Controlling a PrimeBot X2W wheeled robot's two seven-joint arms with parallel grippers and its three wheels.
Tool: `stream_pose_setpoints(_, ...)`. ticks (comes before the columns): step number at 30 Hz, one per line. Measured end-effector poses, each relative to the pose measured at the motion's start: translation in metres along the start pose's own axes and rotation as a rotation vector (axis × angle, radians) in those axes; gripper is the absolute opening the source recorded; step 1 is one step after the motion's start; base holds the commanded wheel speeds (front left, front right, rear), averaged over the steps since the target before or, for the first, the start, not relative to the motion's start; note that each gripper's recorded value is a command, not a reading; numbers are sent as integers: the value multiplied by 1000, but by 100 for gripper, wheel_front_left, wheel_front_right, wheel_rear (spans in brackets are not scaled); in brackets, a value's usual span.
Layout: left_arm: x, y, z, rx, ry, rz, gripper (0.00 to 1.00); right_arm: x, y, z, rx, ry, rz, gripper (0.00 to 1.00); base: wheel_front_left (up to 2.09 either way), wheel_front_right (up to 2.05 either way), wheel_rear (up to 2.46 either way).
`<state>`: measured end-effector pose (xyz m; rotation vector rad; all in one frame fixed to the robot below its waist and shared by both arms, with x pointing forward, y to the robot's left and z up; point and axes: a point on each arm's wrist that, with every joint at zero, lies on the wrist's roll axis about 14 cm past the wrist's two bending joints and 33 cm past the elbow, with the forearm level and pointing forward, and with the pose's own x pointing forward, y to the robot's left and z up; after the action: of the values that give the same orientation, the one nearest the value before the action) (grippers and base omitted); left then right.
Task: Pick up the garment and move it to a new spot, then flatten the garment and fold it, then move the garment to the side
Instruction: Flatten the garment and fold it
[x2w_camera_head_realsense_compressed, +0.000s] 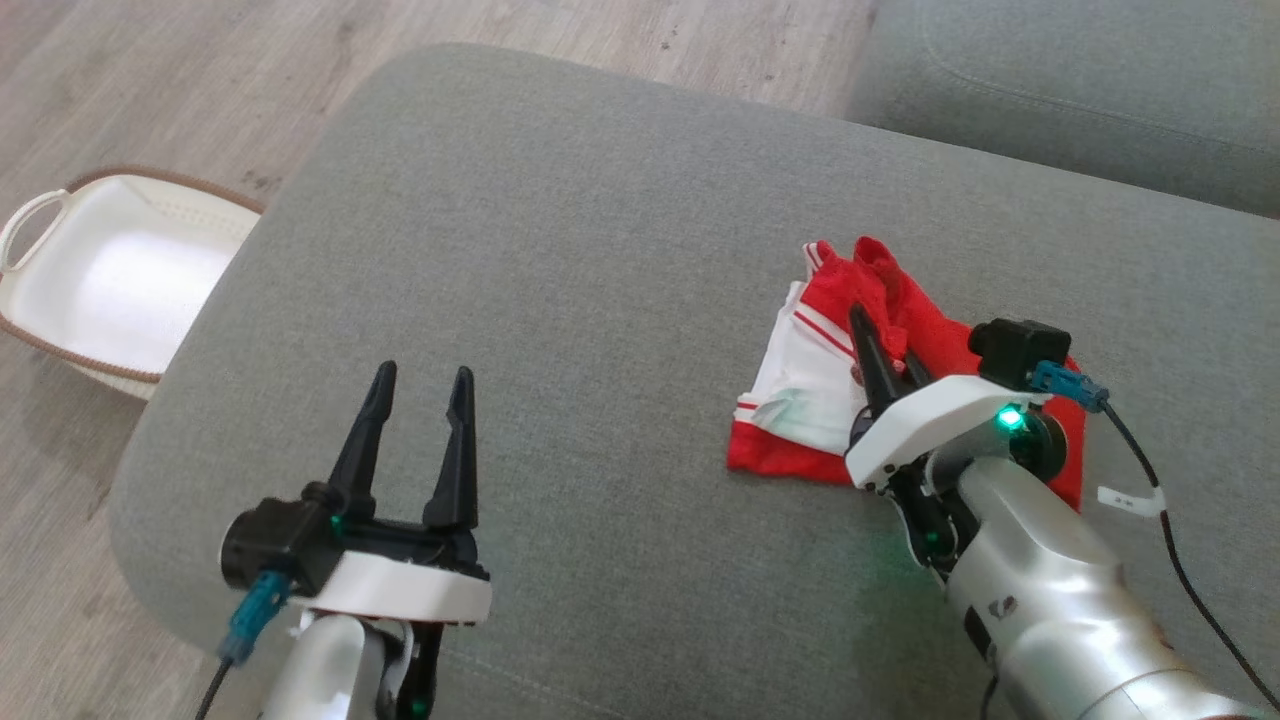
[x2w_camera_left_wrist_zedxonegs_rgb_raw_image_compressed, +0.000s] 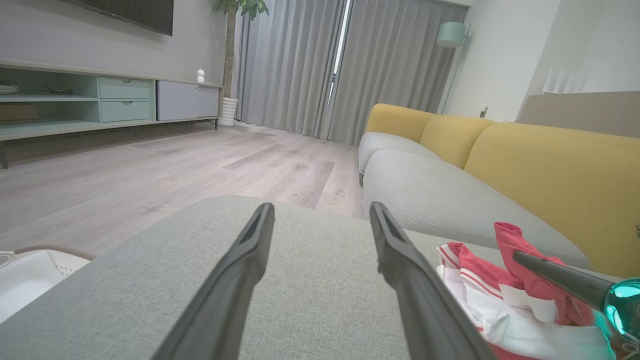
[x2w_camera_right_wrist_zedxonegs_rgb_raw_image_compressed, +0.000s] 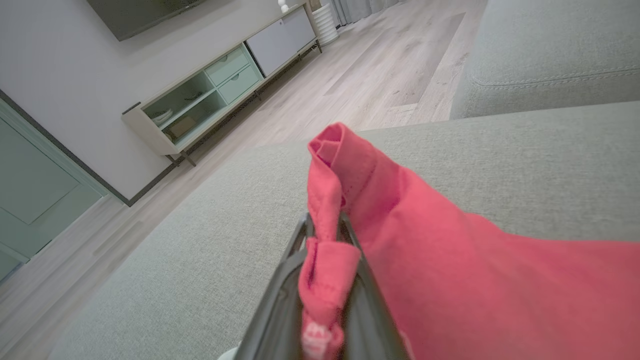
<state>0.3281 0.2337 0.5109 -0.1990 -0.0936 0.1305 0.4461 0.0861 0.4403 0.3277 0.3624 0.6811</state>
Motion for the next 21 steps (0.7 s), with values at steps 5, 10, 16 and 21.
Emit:
stream_pose_setpoints(5, -3, 0, -4, 2, 14, 3, 100, 5, 18, -6, 2, 21, 57, 100, 0, 0, 0)
stream_pose_setpoints(10, -3, 0, -9, -3, 31, 1, 100, -1, 73, -18, 26, 63, 225, 100, 0, 0, 0)
stream_pose_setpoints(16, 5, -10, -11, -13, 32, -29, 100, -5, 70, -15, -5, 60, 227, 100, 0, 0, 0)
stream_pose_setpoints(21, 21, -27, -4, -22, 2, -83, 100, 2, 20, 59, -145, -126, 90, 100, 0, 0, 0)
